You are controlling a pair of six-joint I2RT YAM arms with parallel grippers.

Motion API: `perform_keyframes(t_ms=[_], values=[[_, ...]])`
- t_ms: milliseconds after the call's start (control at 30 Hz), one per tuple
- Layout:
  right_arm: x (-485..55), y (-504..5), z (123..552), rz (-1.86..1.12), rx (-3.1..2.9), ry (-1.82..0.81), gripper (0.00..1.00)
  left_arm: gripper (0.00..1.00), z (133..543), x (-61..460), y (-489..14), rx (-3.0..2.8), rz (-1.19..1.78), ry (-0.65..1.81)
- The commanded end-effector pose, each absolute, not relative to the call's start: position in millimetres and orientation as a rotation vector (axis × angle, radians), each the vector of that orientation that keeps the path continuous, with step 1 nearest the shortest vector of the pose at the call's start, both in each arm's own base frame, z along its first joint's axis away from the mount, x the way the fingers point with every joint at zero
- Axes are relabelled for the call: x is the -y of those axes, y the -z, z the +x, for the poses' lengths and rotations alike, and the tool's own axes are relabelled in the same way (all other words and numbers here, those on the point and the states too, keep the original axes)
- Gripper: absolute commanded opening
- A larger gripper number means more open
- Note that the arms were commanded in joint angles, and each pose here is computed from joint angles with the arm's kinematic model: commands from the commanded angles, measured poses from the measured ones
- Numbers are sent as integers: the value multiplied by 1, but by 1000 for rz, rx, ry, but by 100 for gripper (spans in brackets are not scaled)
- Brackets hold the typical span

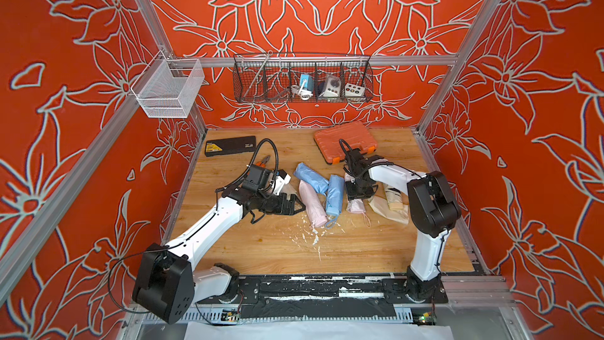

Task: Take umbrellas out of sleeves
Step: Pick up the umbrella from the center of the board.

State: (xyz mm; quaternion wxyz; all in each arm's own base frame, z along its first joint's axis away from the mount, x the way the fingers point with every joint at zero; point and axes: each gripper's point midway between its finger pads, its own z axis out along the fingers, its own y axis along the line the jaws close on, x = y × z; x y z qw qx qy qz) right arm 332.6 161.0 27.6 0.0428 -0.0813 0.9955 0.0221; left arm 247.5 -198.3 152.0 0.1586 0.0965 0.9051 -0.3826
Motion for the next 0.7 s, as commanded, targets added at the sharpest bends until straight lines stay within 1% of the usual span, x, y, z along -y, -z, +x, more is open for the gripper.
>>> perform_keyframes(t_ms=[0,167,433,500,667], values=[[-160,-43,336,-312,-2986,-54,39,98,246,199,-149,-2588,286,1132],[-159,-68,340,-364,-2901,-61,35,98,252,202,-157,-2550,265,1198],[-163,-105,339,-430,-2798,-133,33,98,260,210,-171,-2488,286,1299],[-173,-119,336,-471,-2762,-215,32,98,262,212,-178,-2460,293,1349],[-209,-164,320,-622,-2644,-524,32,98,269,220,-199,-2398,350,1437]])
